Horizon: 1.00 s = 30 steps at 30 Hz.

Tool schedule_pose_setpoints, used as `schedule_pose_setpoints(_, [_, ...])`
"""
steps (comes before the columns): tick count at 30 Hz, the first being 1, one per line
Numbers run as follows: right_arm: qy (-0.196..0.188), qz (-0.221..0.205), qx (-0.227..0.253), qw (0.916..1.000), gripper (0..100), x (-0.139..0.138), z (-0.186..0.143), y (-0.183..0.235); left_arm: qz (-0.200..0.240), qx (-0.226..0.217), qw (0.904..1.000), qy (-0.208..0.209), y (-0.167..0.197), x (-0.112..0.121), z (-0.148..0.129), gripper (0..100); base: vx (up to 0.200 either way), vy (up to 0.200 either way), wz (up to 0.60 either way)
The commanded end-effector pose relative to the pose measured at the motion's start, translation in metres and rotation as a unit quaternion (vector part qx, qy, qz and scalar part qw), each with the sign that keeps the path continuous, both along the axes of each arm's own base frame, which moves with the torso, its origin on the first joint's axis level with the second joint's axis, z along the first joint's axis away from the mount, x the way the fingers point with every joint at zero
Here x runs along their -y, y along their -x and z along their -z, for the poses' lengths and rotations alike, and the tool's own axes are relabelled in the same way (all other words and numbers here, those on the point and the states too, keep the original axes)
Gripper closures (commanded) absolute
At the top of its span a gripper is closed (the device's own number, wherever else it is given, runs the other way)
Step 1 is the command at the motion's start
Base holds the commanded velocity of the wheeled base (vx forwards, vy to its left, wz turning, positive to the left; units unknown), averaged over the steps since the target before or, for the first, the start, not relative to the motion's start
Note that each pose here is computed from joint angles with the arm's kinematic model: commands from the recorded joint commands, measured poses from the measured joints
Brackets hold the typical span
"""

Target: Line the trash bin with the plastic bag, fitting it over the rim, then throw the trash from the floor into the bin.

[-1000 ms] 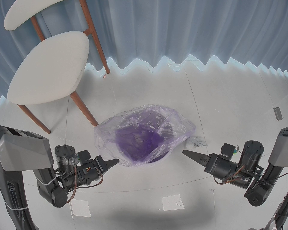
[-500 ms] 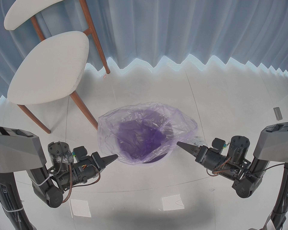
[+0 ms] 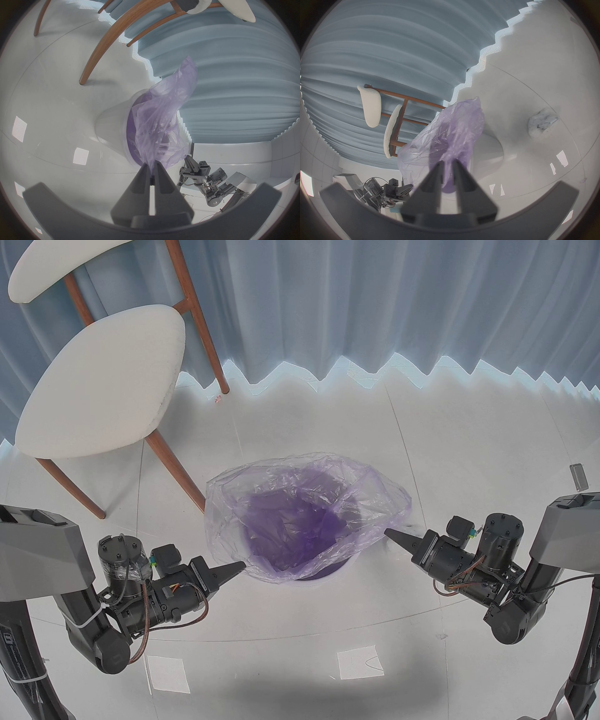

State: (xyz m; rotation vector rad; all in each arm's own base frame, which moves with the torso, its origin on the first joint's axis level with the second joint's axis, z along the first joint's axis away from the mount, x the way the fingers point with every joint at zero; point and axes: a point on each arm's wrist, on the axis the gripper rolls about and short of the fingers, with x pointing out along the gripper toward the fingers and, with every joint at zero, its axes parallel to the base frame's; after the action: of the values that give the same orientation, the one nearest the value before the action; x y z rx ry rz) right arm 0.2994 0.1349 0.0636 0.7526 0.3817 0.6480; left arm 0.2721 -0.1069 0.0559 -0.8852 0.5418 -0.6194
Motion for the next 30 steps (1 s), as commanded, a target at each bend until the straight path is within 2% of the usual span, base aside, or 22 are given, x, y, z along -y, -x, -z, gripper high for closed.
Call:
schedule_pose_setpoints(1, [0.001,-0.004,-0.002,1.0000,100,-0.004,0.002,-0.003,0.001,0.000,1.0000,0.001,0.002,-0.001,-0.002,100,0.000,0.000,0.00])
schedule_pose_setpoints(5, [0.004,-0.004,-0.010,0.9999,100,-0.002,0.003,0.001,0.002,0.002,1.0000,-0.001,0.003,-0.001,-0.002,100,0.000,0.000,0.00])
schedule_pose_setpoints(12, [0.028,-0.004,-0.056,0.9980,100,0.010,0.021,0.027,0.001,-0.003,1.0000,-0.006,0.004,-0.002,0.001,100,0.000,0.000,0.00])
schedule_pose_setpoints(15, [0.038,-0.005,-0.080,0.9960,100,0.014,0.031,0.036,0.003,-0.024,0.9996,-0.013,0.010,-0.004,0.009,100,0.000,0.000,0.00])
schedule_pose_setpoints(19, [0.055,-0.005,-0.113,0.9920,100,0.013,0.055,0.033,-0.003,-0.061,0.9977,-0.028,0.002,-0.004,0.035,100,0.000,0.000,0.00])
schedule_pose_setpoints(21, [0.061,-0.006,-0.120,0.9909,100,0.012,0.061,0.032,-0.003,-0.064,0.9973,-0.035,0.000,-0.004,0.041,100,0.000,0.000,0.00])
schedule_pose_setpoints(22, [0.069,-0.008,-0.131,0.9889,100,0.011,0.073,0.030,-0.002,-0.070,0.9959,-0.058,-0.002,-0.006,0.054,100,0.000,0.000,0.00])
schedule_pose_setpoints(26, [0.072,-0.006,-0.140,0.9874,100,0.009,0.084,0.024,-0.002,-0.072,0.9929,-0.095,-0.005,-0.011,0.073,100,0.000,0.000,0.00])
schedule_pose_setpoints(30, [0.069,-0.003,-0.137,0.9881,100,0.008,0.090,0.015,-0.015,-0.068,0.9930,-0.096,-0.015,-0.017,0.078,100,0.000,0.000,0.00])
